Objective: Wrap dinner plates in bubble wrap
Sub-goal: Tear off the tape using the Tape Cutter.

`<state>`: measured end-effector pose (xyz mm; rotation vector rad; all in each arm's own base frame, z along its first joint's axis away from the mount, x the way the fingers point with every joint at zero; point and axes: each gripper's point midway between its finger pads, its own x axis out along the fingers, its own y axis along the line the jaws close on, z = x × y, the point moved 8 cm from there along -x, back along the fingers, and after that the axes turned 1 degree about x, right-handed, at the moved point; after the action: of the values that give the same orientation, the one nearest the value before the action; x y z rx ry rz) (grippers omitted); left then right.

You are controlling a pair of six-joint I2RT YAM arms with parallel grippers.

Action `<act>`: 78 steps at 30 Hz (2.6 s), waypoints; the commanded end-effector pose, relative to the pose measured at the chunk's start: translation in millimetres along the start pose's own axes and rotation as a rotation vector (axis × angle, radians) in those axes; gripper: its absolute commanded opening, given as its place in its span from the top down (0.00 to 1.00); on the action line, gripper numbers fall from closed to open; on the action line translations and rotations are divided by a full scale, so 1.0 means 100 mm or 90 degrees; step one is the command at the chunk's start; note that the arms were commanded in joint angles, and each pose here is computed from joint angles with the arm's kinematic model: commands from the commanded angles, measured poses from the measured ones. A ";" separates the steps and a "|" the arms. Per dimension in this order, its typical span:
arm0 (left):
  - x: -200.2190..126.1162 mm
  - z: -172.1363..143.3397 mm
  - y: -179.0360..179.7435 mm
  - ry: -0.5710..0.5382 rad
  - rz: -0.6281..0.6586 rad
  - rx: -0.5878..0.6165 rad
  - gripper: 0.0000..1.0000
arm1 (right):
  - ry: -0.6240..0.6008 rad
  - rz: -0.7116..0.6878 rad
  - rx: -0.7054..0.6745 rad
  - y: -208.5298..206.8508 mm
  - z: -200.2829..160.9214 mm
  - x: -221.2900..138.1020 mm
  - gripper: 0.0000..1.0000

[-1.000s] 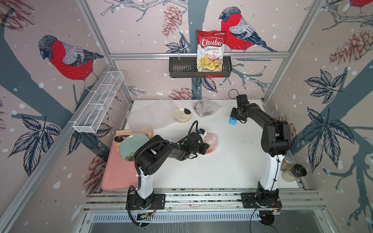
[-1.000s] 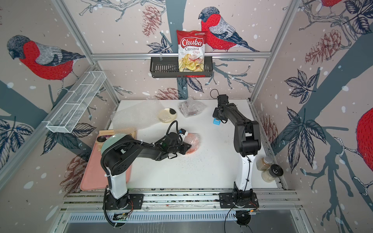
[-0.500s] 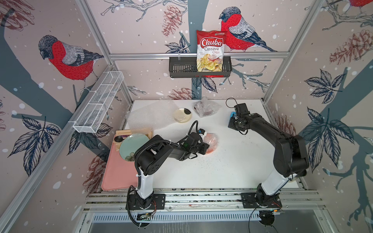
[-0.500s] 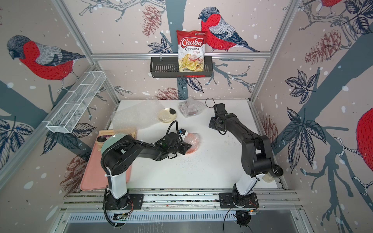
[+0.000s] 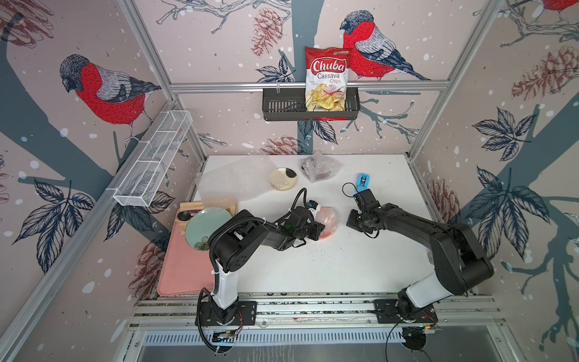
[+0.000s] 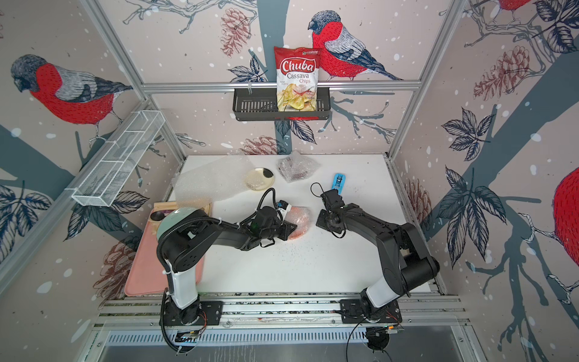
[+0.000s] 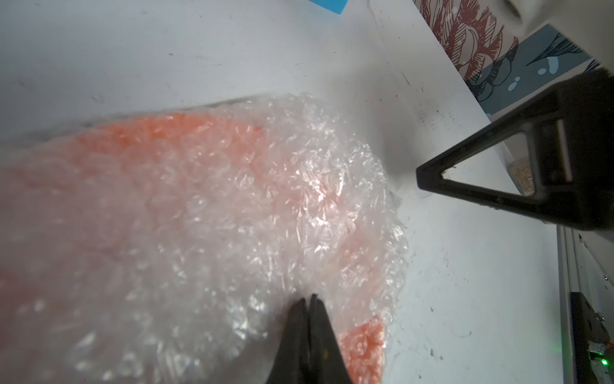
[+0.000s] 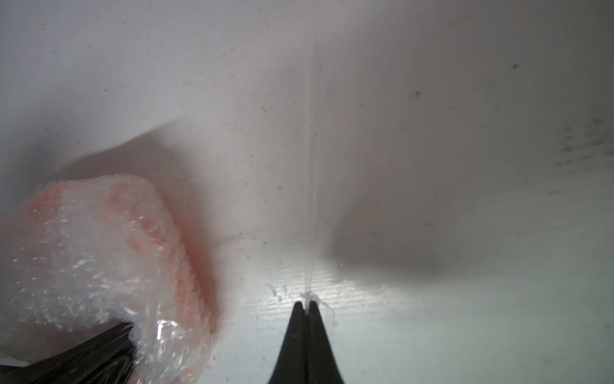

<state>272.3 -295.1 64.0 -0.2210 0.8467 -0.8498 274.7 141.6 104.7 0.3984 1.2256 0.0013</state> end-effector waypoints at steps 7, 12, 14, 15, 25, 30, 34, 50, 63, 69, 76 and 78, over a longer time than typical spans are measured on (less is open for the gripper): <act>-0.03 -0.48 0.27 0.155 0.105 -0.057 1.00 | 0.108 0.114 -0.079 0.13 -0.29 -0.15 0.42; -0.02 -0.48 0.27 0.158 0.105 -0.054 1.00 | 0.115 0.109 -0.107 -0.01 -0.23 -0.70 0.00; -0.03 -0.48 0.27 0.159 0.106 -0.054 1.00 | 0.075 0.152 -0.097 -0.04 0.01 -0.93 0.00; -0.03 -0.48 0.27 0.158 0.106 -0.054 1.00 | 0.043 0.173 -0.089 -0.06 0.16 -1.03 0.00; -0.03 -0.49 0.29 0.156 0.116 -0.060 1.00 | -0.128 0.230 -0.040 -0.49 1.30 -0.38 0.06; -0.02 -0.49 0.30 0.158 0.121 -0.062 1.00 | -0.087 0.312 -0.089 -0.38 1.43 0.09 0.09; 0.00 -0.48 0.30 0.161 0.124 -0.062 1.00 | -0.089 0.334 -0.070 -0.39 1.54 0.29 0.11; 0.01 -0.49 0.32 0.170 0.133 -0.067 1.00 | -0.144 0.454 -0.043 -0.46 1.79 0.51 0.50; 0.01 -0.48 0.32 0.170 0.133 -0.068 1.00 | -0.164 0.468 -0.030 -0.53 1.78 0.47 0.75; 0.00 -0.49 0.32 0.170 0.134 -0.068 1.00 | -0.153 0.423 0.014 -0.62 1.76 0.57 0.96; 0.00 -0.48 0.31 0.167 0.134 -0.068 1.00 | -0.108 0.368 0.051 -0.69 1.66 0.70 0.98; 0.01 -0.47 0.32 0.166 0.134 -0.066 1.00 | -0.107 0.350 0.063 -0.72 1.64 0.70 1.00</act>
<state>278.4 -299.7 63.0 -0.2333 0.8682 -0.8343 438.4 44.9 72.8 0.8043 0.8784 0.4563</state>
